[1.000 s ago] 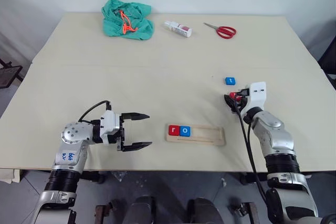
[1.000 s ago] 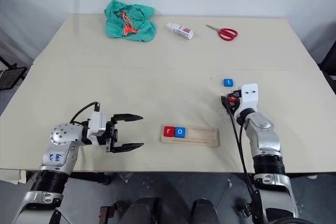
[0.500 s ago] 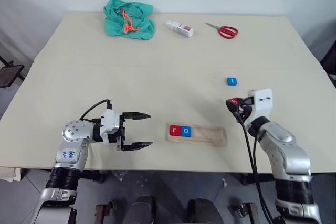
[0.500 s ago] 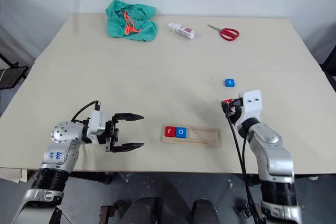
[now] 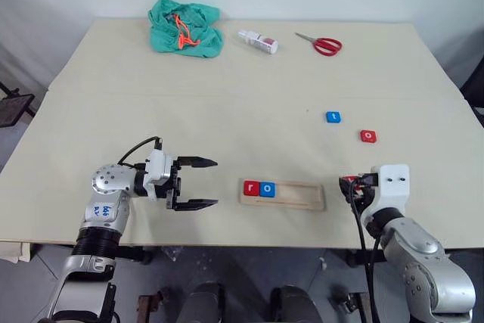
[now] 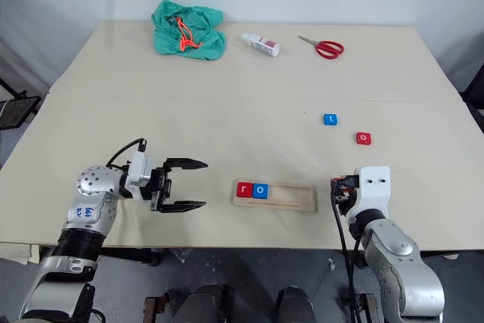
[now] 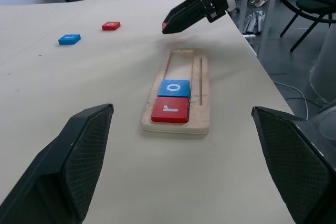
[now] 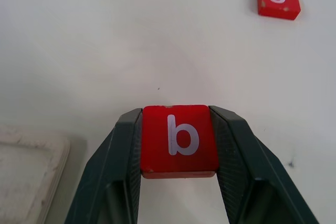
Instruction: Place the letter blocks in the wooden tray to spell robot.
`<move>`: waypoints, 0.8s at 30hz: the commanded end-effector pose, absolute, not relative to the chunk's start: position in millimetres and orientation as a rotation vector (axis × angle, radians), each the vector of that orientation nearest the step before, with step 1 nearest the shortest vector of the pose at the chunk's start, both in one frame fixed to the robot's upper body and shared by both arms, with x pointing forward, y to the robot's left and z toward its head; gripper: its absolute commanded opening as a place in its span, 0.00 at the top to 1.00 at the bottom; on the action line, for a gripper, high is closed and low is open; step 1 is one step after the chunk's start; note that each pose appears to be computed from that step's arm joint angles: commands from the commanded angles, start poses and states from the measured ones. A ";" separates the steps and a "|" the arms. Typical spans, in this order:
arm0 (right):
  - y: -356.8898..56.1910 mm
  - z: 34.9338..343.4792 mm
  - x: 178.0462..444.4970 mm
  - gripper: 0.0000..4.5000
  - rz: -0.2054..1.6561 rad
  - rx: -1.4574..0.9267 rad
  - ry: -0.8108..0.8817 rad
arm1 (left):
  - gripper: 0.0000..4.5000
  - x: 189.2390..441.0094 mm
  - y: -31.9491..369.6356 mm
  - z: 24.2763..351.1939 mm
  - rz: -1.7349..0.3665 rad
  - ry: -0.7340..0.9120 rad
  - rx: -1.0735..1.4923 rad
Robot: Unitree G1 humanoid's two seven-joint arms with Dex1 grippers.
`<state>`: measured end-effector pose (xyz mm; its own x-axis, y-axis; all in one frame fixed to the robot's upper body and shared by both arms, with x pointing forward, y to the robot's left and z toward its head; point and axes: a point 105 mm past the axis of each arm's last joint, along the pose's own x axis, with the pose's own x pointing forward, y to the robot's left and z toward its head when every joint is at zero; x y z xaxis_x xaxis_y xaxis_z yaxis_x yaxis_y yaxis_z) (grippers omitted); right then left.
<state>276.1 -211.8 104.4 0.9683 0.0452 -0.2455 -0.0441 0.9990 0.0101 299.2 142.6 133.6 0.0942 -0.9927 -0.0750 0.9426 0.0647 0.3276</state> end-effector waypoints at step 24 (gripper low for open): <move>-236.5 136.4 275.3 0.08 0.618 -0.266 0.215 | 0.00 299.5 134.4 138.3 -1.482 -0.230 0.332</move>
<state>273.9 -233.5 128.0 0.8227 0.4906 -0.2872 -0.5421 0.8291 -0.1366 298.9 136.3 132.1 0.0840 -0.9949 -0.0553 0.9439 0.0616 0.3246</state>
